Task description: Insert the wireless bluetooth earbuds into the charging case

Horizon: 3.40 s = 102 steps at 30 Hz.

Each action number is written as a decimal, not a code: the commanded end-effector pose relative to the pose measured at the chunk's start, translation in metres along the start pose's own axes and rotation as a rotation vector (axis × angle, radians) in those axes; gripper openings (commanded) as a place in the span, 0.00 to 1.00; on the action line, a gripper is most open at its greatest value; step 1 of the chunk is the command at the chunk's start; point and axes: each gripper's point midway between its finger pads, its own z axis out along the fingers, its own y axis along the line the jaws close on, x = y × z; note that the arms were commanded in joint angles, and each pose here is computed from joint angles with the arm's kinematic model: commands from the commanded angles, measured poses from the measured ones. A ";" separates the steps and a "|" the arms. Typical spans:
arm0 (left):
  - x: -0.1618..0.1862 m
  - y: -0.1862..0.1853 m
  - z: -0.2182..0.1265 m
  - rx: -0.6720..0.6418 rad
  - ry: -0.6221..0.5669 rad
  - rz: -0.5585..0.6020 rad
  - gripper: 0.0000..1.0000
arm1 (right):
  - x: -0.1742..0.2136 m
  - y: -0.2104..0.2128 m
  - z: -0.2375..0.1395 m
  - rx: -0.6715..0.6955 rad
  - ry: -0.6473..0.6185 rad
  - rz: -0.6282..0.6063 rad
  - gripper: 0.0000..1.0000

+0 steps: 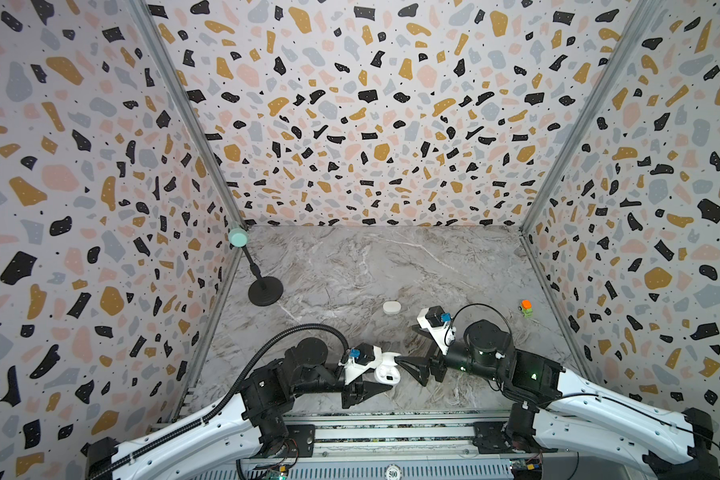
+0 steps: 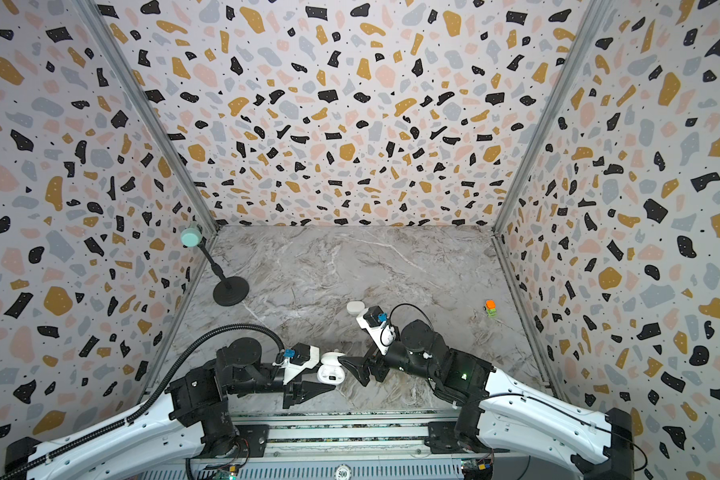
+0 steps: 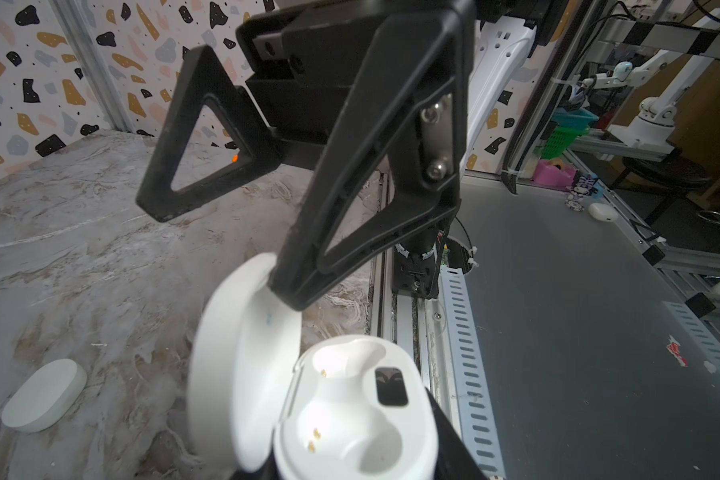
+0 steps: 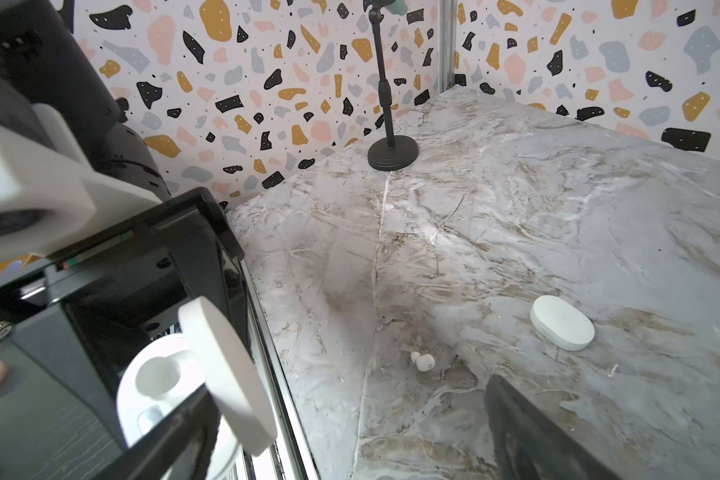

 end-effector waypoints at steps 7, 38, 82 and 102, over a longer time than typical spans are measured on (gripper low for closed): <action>-0.011 -0.007 -0.001 0.036 -0.046 0.024 0.00 | -0.018 0.016 -0.003 -0.087 -0.054 -0.024 0.92; -0.010 -0.008 -0.001 0.040 -0.053 0.021 0.00 | -0.020 0.035 0.010 -0.188 -0.034 -0.036 0.44; -0.011 -0.004 0.001 0.023 -0.058 0.011 0.01 | -0.021 0.044 0.004 -0.230 -0.052 -0.058 0.04; -0.011 0.007 0.001 -0.038 -0.071 -0.015 1.00 | -0.044 0.006 -0.008 0.000 -0.115 -0.131 0.00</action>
